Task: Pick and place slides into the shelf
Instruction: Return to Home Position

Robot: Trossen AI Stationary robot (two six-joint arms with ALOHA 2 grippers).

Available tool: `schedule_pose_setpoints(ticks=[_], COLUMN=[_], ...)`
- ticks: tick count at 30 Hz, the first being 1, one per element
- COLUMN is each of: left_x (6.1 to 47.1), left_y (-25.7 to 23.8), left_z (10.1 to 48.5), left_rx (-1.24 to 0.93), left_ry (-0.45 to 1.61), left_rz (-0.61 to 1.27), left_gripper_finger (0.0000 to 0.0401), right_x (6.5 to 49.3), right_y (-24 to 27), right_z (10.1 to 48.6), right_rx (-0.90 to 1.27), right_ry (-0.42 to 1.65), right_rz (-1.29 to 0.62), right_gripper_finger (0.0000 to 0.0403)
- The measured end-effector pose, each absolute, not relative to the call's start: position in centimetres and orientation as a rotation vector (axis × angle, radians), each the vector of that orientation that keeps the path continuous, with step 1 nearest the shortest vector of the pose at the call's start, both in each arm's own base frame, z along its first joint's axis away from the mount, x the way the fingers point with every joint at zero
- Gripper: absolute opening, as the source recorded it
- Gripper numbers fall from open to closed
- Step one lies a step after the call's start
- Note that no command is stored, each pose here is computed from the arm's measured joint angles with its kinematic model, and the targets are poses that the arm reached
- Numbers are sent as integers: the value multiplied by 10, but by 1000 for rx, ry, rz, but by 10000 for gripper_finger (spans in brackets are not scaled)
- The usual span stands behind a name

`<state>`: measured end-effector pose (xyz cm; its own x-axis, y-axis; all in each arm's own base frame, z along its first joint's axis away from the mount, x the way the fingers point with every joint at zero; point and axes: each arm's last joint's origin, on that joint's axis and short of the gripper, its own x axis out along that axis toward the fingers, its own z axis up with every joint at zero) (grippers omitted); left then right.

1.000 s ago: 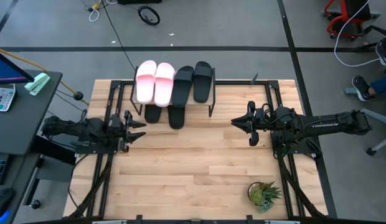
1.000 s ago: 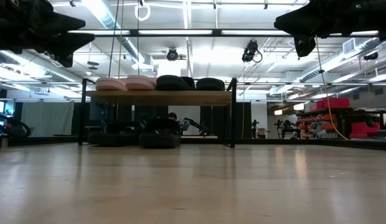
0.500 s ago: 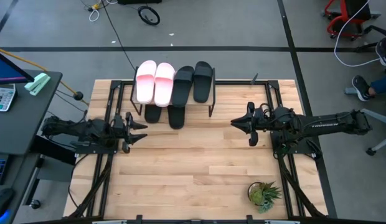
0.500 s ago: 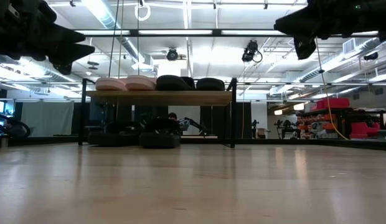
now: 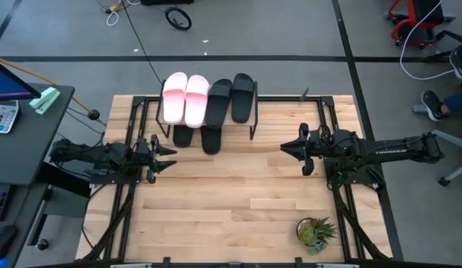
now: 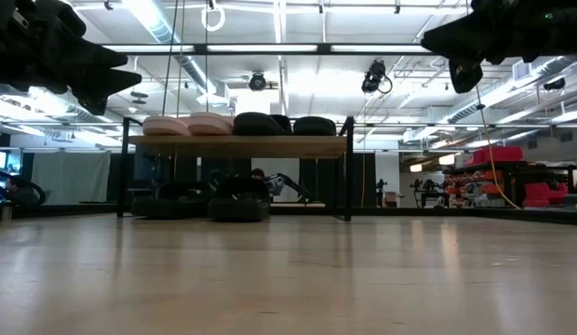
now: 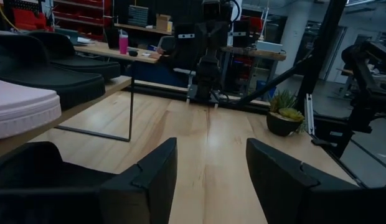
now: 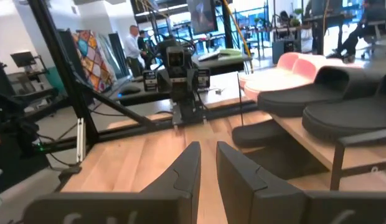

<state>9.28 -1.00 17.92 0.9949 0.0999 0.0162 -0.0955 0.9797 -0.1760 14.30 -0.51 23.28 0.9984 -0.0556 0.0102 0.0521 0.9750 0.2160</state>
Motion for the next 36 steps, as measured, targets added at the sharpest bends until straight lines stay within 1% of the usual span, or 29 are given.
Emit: schedule_pose_setpoints(ticks=[7,17,21,25,36], left_x=[93,93,93,93,93], left_y=[-10,-10,-10,-10,-10], left_z=[179,179,179,179,179], left_rx=[-176,-176,-176,-176,-175], left_ry=[-25,-26,-26,-26,-26], left_rz=[98,98,99,98,98], left_gripper_finger=[190,199,193,188,194], right_x=[143,145,144,138,122], right_y=[-4,-5,-5,-5,-5], right_z=[231,229,217,210,188], right_rx=[209,214,214,215,270], right_ry=[-3,11,20,-18,-105], right_rz=[-48,-77,-100,-97,-85], right_gripper_finger=[57,57,57,57,57])
